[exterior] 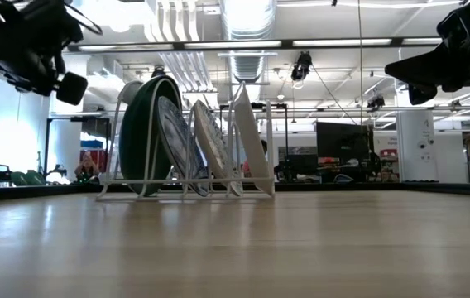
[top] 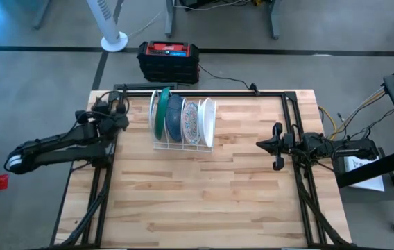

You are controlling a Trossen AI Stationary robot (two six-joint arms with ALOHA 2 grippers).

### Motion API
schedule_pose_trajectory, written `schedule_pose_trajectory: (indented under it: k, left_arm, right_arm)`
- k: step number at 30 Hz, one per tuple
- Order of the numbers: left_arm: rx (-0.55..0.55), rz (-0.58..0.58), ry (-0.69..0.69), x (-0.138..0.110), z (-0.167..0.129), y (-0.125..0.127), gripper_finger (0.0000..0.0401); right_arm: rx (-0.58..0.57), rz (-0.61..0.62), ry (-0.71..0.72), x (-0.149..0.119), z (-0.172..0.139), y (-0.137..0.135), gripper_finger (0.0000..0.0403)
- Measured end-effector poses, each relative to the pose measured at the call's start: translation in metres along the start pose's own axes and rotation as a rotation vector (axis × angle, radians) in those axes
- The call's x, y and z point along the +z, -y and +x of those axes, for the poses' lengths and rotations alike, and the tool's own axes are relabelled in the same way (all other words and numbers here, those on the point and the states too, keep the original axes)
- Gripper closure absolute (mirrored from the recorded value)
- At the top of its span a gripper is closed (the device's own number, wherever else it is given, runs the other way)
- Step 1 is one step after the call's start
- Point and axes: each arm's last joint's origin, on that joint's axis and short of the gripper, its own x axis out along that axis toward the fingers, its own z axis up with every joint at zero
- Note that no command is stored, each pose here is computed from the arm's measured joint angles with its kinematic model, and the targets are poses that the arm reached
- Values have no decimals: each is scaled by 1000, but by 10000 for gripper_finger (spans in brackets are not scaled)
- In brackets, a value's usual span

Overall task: Sort dishes
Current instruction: Return to Home Position

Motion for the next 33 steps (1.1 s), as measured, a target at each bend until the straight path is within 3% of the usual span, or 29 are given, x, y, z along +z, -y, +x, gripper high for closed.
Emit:
schedule_pose_trajectory:
  k: [6,17,33]
  left_arm:
    - [18,26,-6,-14,2,6,401]
    - [17,67,-6,-13,2,12,401]
    - [7,30,-12,19,2,21,401]
  right_arm:
    - [3,-24,-18,-1,1,0,403]
    - [3,-18,-20,-2,1,0,403]
    - [4,62,-20,-2,1,0,403]
